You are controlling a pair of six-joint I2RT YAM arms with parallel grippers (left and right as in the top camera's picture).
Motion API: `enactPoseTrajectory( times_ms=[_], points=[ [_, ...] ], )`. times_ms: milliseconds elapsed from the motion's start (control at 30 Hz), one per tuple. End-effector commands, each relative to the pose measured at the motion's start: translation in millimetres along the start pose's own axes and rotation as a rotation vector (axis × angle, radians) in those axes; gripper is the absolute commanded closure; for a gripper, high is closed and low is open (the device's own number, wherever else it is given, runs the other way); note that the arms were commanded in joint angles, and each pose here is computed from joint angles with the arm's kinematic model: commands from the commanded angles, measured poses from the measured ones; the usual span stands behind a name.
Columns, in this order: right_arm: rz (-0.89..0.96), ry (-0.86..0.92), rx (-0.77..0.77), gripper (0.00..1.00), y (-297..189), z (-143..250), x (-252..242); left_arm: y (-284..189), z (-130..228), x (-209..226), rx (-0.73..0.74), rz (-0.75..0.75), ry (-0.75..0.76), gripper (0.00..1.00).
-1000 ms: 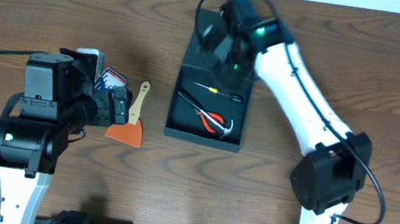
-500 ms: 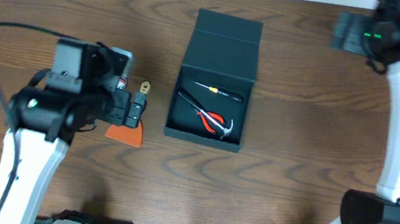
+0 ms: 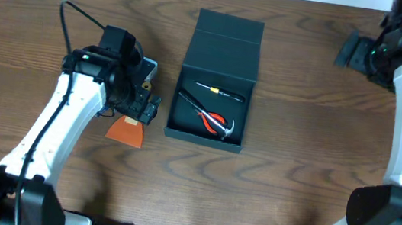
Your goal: Pack container
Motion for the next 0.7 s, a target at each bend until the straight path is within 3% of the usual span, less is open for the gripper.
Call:
enactPoseTrajectory(
  times_ms=[0,333,667],
  points=[
    [0.032,0.001,0.071,0.01,28.2,17.3,-2.6,7.1,-3.7,9.7,0.025,-0.043,0.03,0.02],
    [0.064,-0.066,0.148,0.01,79.0,49.0,-12.9,37.4,-17.0,23.8,0.025,-0.061,-0.002,0.02],
    [0.064,-0.081,0.152,0.01,92.3,55.6,-14.8,68.5,-15.4,38.2,0.081,-0.106,-0.081,0.01]
  ],
)
Point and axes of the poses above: each gripper's point midway between its finger pads, its own y axis out along the fingers, its own x axis along the line the jaws close on, z = x × y, the point moved 3 cm from there along -y, back along the fingers, and after that the axes turned 12 degrees about y, right-handed, at the moved point
